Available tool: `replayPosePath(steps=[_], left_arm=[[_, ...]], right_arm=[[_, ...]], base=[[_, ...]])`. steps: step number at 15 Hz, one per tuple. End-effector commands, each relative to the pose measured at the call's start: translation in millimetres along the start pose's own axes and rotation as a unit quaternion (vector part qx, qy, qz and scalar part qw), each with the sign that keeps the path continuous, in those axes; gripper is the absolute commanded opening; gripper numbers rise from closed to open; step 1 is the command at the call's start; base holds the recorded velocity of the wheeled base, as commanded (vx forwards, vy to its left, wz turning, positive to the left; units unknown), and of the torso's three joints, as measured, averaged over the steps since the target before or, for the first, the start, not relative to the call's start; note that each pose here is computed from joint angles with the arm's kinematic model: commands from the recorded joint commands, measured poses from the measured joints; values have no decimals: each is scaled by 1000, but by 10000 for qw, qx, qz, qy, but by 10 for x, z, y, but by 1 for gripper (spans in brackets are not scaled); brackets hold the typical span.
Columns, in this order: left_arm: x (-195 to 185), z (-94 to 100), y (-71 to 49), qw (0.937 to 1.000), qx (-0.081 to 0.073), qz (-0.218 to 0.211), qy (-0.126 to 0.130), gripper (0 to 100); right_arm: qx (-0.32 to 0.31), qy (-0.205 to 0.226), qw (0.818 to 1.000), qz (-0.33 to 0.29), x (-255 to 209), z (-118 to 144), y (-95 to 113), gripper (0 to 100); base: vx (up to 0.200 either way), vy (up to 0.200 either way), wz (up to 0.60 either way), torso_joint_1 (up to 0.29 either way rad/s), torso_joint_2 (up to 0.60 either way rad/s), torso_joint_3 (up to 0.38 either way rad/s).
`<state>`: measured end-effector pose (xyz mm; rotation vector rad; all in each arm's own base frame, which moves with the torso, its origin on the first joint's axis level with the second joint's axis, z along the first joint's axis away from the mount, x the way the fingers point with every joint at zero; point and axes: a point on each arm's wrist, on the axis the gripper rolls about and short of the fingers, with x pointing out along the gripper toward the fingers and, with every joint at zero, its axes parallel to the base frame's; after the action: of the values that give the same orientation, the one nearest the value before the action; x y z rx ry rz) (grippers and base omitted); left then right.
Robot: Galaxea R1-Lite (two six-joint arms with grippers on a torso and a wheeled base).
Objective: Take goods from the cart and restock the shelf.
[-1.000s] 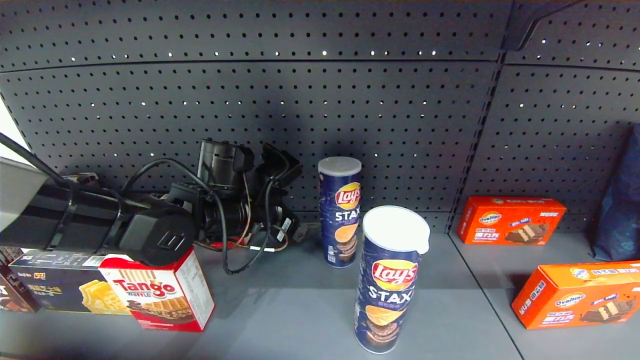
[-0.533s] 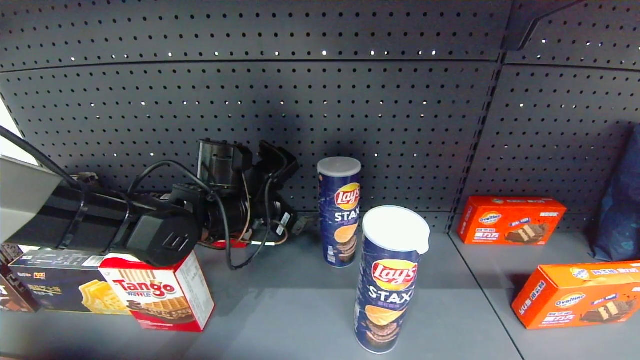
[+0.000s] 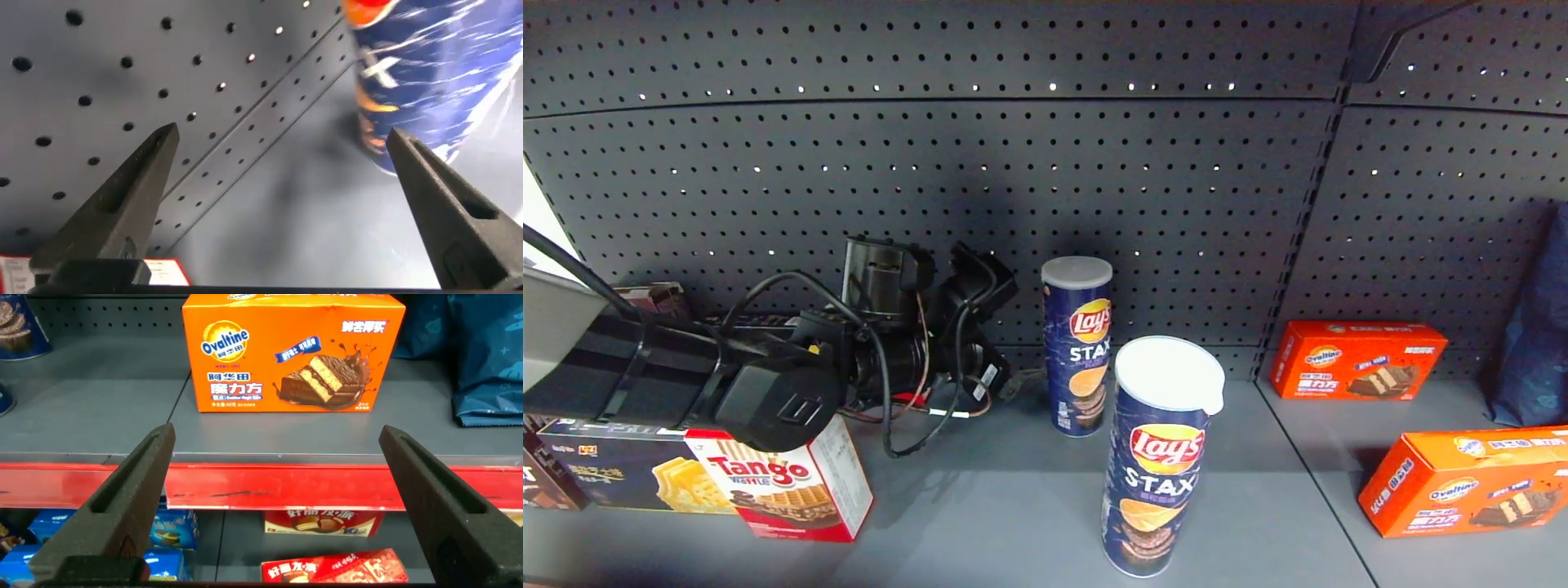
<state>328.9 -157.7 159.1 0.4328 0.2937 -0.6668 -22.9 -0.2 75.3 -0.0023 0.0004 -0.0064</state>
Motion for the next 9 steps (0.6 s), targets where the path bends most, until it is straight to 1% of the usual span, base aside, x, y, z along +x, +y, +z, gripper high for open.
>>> replayPosePath(steps=[1,3,6,9], left_arm=[[11,29,-34,10000,20,-25,-38,100],[57,18,-36,10000,12,-19,-11,100],[106,19,-7,9999,-15,149,40,100],[81,-7,-10,9999,-10,151,73,100]], right_arm=[[-4,6,10000,1,1,0,0,100],[-4,6,10000,1,1,0,0,100],[-4,6,10000,1,1,0,0,100],[-4,6,10000,1,1,0,0,100]], base=[[0,0,0,0,0,0],[0,0,0,0,0,0],[0,0,0,0,0,0],[0,0,0,0,0,0]])
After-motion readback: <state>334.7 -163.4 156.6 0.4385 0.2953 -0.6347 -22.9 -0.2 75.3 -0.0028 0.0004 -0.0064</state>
